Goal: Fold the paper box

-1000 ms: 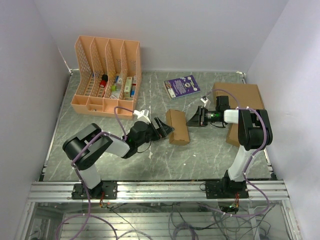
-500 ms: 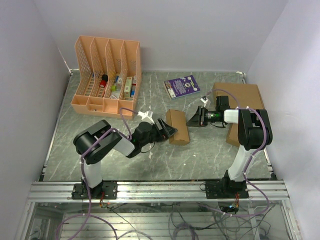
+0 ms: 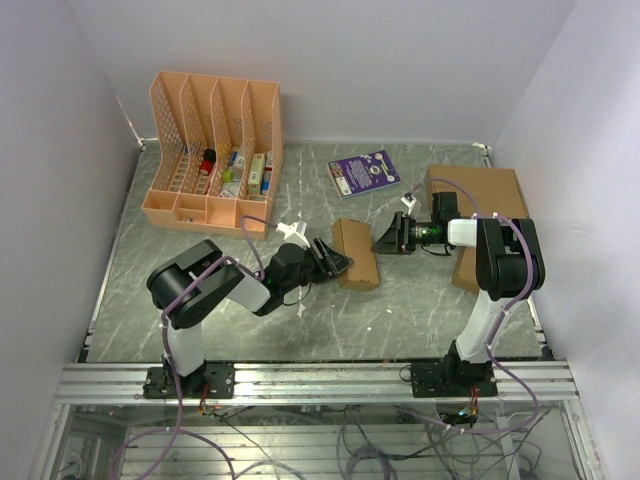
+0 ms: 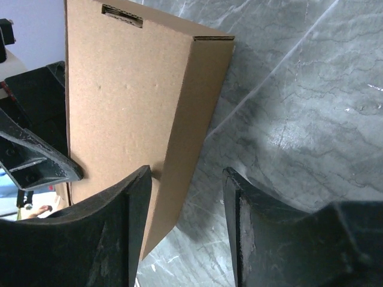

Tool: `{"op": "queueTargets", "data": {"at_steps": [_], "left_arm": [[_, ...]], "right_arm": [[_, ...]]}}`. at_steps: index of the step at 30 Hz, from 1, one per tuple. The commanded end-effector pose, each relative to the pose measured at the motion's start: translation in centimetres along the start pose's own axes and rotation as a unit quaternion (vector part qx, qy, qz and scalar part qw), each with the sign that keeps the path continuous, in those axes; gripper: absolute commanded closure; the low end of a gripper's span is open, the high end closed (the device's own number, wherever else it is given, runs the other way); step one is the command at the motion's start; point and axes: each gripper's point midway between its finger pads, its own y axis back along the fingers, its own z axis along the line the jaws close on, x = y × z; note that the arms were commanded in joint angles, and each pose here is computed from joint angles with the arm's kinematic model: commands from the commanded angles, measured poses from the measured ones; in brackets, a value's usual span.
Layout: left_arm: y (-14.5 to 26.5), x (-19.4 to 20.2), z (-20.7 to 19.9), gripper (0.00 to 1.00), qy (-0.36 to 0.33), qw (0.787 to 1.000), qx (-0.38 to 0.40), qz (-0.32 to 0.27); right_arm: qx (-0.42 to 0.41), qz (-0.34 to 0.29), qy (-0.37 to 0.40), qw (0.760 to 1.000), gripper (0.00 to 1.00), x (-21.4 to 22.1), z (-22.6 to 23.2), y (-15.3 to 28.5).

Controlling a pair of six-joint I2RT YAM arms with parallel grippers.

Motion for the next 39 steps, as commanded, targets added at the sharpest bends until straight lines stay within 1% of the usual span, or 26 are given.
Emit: {"op": "queueTargets", "data": {"at_steps": [1,5,11,16,21,27,33,39], "left_arm": [[0.2,-1.8,-2.1,0.38,-0.022,0.999,0.014,-0.029],[1.0,-2.1,-2.1,0.41,-0.033,0.999,0.002,-0.032],[2.7,-3.0,-2.2,0.41,-0.07,0.997,-0.025,-0.034],[4.7,-4.1,-1.1,0.41,-0.116,0.989,-0.085,-0.023],[8.2,-6.4,1.1,0.42,-0.154,0.974,-0.165,-0.005],[12.3,-9.4,2.1,0.42,-0.229,0.937,-0.262,0.013],[14.5,-11.3,3.5,0.42,-0.275,0.901,-0.334,0.038],[16.4,-13.2,4.6,0.43,-0.321,0.85,-0.413,0.061]], "right_arm": [[-0.015,-0.01,0.03,0.999,0.47,-1.3,1.1,0.6],[-0.043,-0.021,0.046,0.998,0.4,-2.0,2.4,1.4],[-0.049,-0.043,0.085,0.994,0.37,-3.5,4.2,3.6],[-0.042,-0.066,0.12,0.99,0.37,-4.7,5.7,5.4],[-0.032,-0.082,0.143,0.986,0.37,-5.3,6.6,6.3],[-0.033,-0.086,0.144,0.985,0.36,-5.4,6.8,6.5],[-0.036,-0.087,0.143,0.985,0.36,-5.4,7.0,6.6],[-0.039,-0.086,0.141,0.986,0.36,-5.3,7.0,6.6]]}}
